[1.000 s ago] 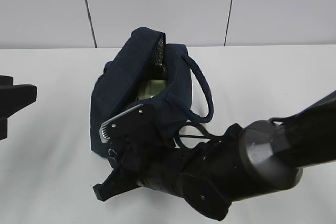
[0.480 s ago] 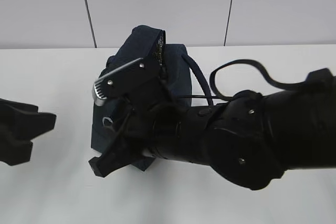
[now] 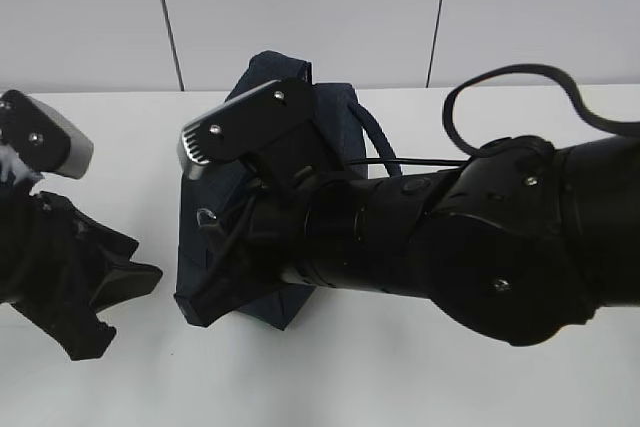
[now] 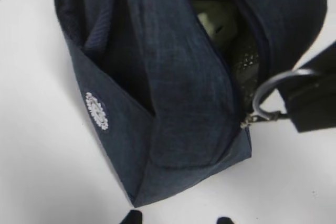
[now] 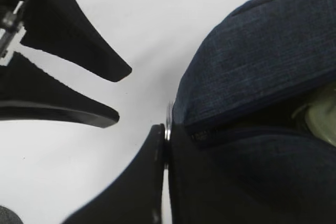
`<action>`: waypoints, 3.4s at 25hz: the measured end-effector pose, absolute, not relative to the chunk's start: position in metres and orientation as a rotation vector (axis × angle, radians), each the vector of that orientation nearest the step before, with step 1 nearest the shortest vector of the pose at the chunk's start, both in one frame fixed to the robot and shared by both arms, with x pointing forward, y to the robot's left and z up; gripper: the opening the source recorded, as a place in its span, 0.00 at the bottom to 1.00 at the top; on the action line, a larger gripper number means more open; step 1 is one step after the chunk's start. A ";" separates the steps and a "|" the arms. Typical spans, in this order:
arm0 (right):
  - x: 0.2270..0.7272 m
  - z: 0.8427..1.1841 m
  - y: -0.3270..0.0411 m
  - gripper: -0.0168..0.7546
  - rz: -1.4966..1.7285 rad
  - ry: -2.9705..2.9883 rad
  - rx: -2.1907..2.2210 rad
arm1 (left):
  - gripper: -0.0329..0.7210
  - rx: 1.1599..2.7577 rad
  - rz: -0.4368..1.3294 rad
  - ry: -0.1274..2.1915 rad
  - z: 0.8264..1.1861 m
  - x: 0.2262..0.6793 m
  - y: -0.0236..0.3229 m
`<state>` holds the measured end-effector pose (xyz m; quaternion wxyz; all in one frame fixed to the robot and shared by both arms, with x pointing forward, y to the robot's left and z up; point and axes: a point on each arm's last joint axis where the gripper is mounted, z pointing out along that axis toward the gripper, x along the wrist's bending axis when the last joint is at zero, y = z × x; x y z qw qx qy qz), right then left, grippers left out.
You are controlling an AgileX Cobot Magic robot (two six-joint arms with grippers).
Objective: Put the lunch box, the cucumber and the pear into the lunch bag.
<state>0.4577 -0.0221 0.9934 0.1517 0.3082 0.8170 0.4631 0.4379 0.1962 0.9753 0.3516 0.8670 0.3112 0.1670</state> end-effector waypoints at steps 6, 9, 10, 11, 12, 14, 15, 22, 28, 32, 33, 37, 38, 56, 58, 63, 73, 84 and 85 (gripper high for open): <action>0.457 0.993 -0.023 0.03 1.316 2.356 0.888 | 0.53 2.224 0.438 0.713 0.968 0.445 0.189; 0.457 0.993 -0.023 0.03 1.315 2.357 0.889 | 0.56 2.216 0.440 0.661 0.965 0.448 0.185; 0.457 0.993 -0.023 0.03 1.315 2.357 0.888 | 0.56 2.219 0.435 0.636 0.963 0.449 0.183; 0.457 0.993 -0.023 0.03 1.315 2.358 0.889 | 0.56 2.216 0.425 0.629 0.961 0.449 0.182; 0.457 0.993 -0.023 0.03 1.314 2.358 0.889 | 0.56 2.203 0.410 0.663 0.959 0.451 0.182; 0.457 0.993 -0.023 0.03 1.313 2.359 0.889 | 0.57 2.186 0.383 0.723 0.954 0.454 0.181; 0.457 0.993 -0.023 0.03 1.312 2.360 0.889 | 0.57 2.180 0.372 0.750 0.952 0.455 0.181; 0.457 0.993 -0.023 0.03 1.304 2.367 0.891 | 0.57 2.165 0.341 0.785 0.948 0.458 0.179; 0.456 0.992 -0.024 0.03 1.299 2.370 0.893 | 0.57 2.153 0.344 0.772 0.951 0.466 0.175; 0.456 0.992 -0.024 0.03 1.295 2.373 0.894 | 0.41 2.156 0.308 0.768 0.946 0.471 0.171; 0.456 0.992 -0.024 0.03 1.295 2.373 0.894 | 0.29 2.157 0.301 0.768 0.944 0.471 0.170; 0.457 0.994 -0.023 0.03 1.291 2.378 0.895 | 0.06 2.155 0.295 0.766 0.944 0.472 0.170; 0.458 0.997 -0.021 0.03 1.299 2.373 0.893 | 0.04 2.155 0.295 0.765 0.944 0.471 0.170; 0.533 1.057 -0.055 0.03 1.306 2.140 1.035 | 0.03 2.154 0.268 0.762 0.941 0.467 0.170; 0.546 1.062 -0.063 0.03 1.297 2.104 1.063 | 0.03 2.158 0.249 0.764 0.939 0.464 0.170; 0.582 1.060 -0.067 0.03 1.238 2.088 1.129 | 0.03 2.163 0.224 0.766 0.935 0.459 0.171; 0.678 1.032 -0.087 0.03 1.079 2.078 1.349 | 0.03 2.163 0.220 0.766 0.935 0.458 0.171; 0.714 1.002 -0.088 0.03 1.045 2.122 1.498 | 0.19 2.148 0.232 0.752 0.940 0.457 0.171; 0.714 1.003 -0.087 0.03 1.047 2.124 1.499 | 0.28 2.134 0.244 0.737 0.945 0.455 0.171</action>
